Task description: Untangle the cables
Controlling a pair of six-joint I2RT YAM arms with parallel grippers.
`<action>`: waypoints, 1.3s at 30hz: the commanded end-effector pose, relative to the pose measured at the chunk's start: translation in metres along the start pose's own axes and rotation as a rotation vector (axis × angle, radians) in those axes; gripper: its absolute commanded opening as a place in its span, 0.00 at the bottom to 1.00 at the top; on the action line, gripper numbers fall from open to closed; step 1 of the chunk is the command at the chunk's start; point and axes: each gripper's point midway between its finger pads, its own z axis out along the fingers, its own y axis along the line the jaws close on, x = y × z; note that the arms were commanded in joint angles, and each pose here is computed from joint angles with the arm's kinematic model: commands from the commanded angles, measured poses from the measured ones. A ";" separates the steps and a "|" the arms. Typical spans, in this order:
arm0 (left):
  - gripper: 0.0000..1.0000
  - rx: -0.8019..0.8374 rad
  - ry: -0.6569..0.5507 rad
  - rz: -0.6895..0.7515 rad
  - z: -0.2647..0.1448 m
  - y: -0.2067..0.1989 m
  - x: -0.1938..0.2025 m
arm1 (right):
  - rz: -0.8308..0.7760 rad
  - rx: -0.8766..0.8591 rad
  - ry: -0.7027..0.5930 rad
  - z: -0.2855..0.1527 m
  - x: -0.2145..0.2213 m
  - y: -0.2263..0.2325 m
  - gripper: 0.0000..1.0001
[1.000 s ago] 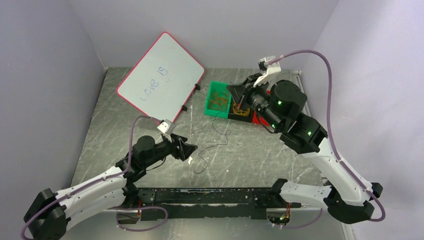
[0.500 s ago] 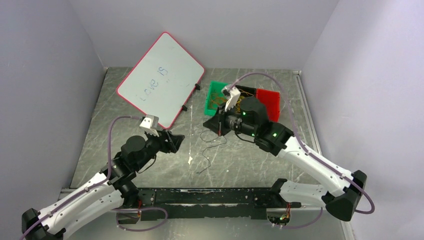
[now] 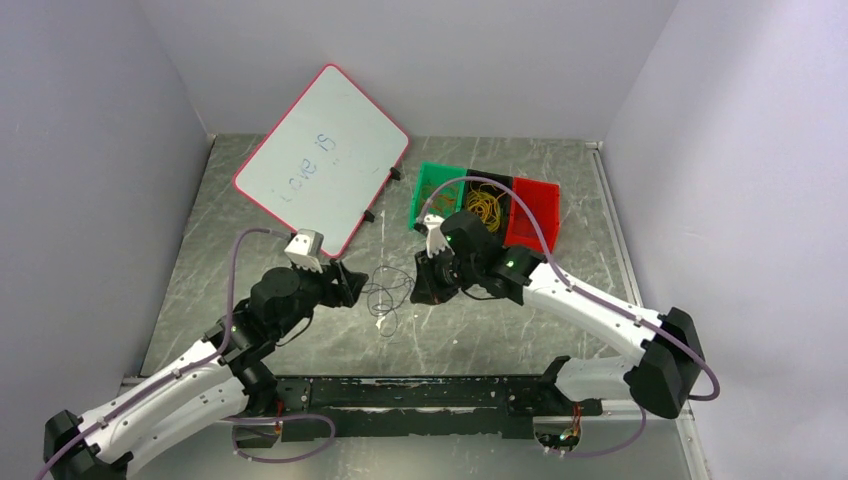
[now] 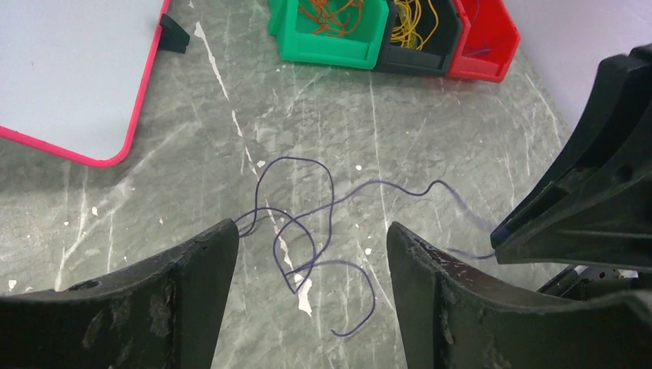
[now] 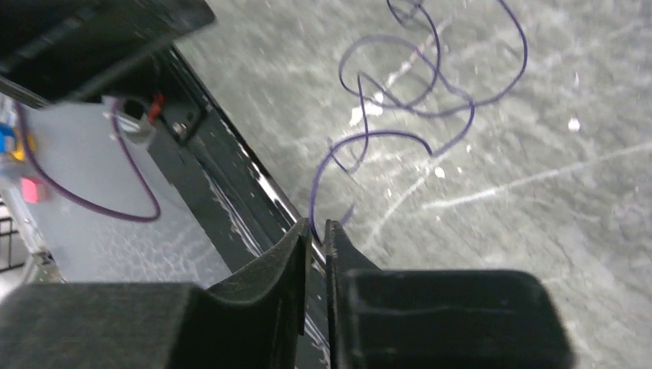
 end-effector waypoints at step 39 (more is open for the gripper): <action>0.74 -0.157 -0.070 -0.019 -0.030 0.025 -0.031 | -0.416 0.096 0.041 0.112 -0.018 -0.058 1.00</action>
